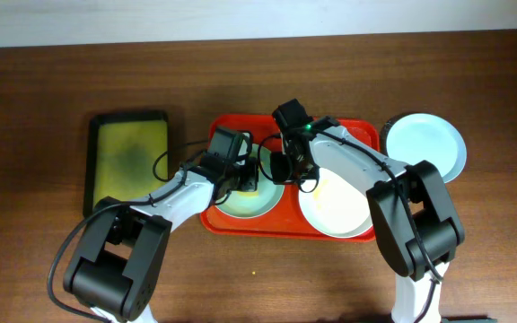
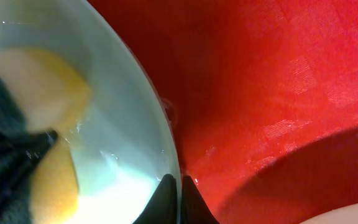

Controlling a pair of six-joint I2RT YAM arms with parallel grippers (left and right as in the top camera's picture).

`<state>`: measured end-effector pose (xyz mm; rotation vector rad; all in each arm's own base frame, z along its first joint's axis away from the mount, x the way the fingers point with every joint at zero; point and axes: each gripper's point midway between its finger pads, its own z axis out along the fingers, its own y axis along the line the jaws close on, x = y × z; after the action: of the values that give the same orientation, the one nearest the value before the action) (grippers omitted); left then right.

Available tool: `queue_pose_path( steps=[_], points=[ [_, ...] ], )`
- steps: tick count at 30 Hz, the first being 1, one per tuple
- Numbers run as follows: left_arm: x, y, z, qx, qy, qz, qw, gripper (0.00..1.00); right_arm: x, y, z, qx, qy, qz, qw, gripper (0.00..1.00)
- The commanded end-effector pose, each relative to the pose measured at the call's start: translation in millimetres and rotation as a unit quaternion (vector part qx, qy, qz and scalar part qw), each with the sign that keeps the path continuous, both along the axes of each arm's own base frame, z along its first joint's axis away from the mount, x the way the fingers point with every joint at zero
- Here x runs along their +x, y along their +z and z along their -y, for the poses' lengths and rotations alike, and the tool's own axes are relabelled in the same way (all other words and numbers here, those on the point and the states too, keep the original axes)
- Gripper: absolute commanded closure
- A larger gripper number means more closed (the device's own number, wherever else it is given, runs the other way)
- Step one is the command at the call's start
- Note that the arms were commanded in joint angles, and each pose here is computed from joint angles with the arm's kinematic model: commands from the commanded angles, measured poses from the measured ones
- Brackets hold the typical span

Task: Clean dirty plates on tray and stack at the side
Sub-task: 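Scrub the light green plate with the sponge in the left gripper, then return the sponge with the left gripper to the black tray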

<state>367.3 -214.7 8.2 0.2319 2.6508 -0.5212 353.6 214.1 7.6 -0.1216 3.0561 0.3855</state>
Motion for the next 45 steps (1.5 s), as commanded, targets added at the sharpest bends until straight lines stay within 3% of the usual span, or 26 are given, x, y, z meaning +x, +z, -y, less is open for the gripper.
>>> queue_pose_path(
  steps=[1,2,4,5,8,11,14,17,20,22,24,28,30,34,38,39,41,43,45],
  points=[
    [-31.9,-21.6,6.9,0.008,-0.090,-0.040,0.995,1.00,-3.9,-10.2,8.9,-0.022,-0.003,-0.009,1.000,0.96],
    [-30.6,-19.6,-6.9,0.044,-0.088,-0.032,0.995,1.00,-3.8,-10.2,9.0,-0.022,-0.004,-0.009,1.000,0.96],
    [-11.8,5.9,-64.8,0.188,-0.015,0.025,0.982,1.00,-3.6,-10.1,8.9,-0.021,-0.004,-0.008,1.000,0.96],
    [-5.5,19.0,-72.9,0.206,0.002,0.048,0.977,1.00,-3.5,-10.1,8.8,-0.021,-0.004,-0.008,1.000,0.96],
    [1.8,30.6,-69.4,0.172,0.043,0.059,0.982,1.00,-3.1,-10.1,8.6,-0.021,-0.004,-0.007,1.000,0.96],
    [-14.2,3.0,-39.0,0.102,0.002,0.000,0.995,1.00,-3.1,-10.1,8.6,-0.021,-0.004,-0.007,1.000,0.96],
    [-15.0,-22.2,-44.0,0.113,0.006,-0.023,0.993,1.00,-3.2,-10.1,8.5,-0.021,-0.003,-0.007,1.000,0.96],
    [8.7,-20.0,-101.3,0.200,0.086,0.011,0.976,1.00,-3.1,-10.1,8.6,-0.021,-0.004,-0.007,1.000,0.96],
    [29.0,-12.2,-114.2,0.188,0.116,0.039,0.975,1.00,-3.0,-10.1,8.6,-0.021,-0.004,-0.007,1.000,0.96],
    [36.5,-3.3,-68.7,0.079,0.066,0.051,0.993,1.00,-2.9,-10.0,8.6,-0.021,-0.004,-0.007,1.000,0.96],
    [39.1,3.6,-45.8,0.036,0.068,0.059,0.995,1.00,-2.9,-10.0,8.6,-0.021,-0.004,-0.007,1.000,0.96],
    [28.8,-12.5,-21.0,0.034,0.045,0.048,0.997,1.00,-3.3,-10.1,8.5,-0.021,-0.004,-0.007,1.000,0.96],
    [14.9,-24.3,-8.3,0.013,0.018,0.016,1.000,1.00,-3.4,-10.1,8.7,-0.021,-0.004,-0.008,1.000,0.96],
    [-13.8,-28.7,0.1,0.031,-0.047,-0.023,0.998,1.00,-3.7,-10.1,8.8,-0.021,-0.003,-0.008,1.000,0.96],
    [-61.8,-36.9,-25.5,0.098,-0.086,-0.113,0.985,1.00,-3.4,-10.1,8.5,-0.021,-0.003,-0.008,1.000,0.96],
    [-61.5,-40.8,-43.4,0.146,-0.070,-0.113,0.980,1.00,-3.7,-10.1,8.8,-0.021,-0.003,-0.008,1.000,0.96],
    [-46.2,-40.1,-80.0,0.239,-0.006,-0.082,0.968,1.00,-3.9,-10.2,8.8,-0.021,-0.003,-0.009,1.000,0.96],
    [-26.6,-26.7,-122.0,0.338,0.081,-0.028,0.937,1.00,-3.9,-10.2,8.8,-0.021,-0.003,-0.009,1.000,0.96],
    [-10.5,-13.4,-137.7,0.370,0.138,0.019,0.918,1.00,-3.7,-10.1,8.8,-0.021,-0.003,-0.008,1.000,0.96]
  ],
)
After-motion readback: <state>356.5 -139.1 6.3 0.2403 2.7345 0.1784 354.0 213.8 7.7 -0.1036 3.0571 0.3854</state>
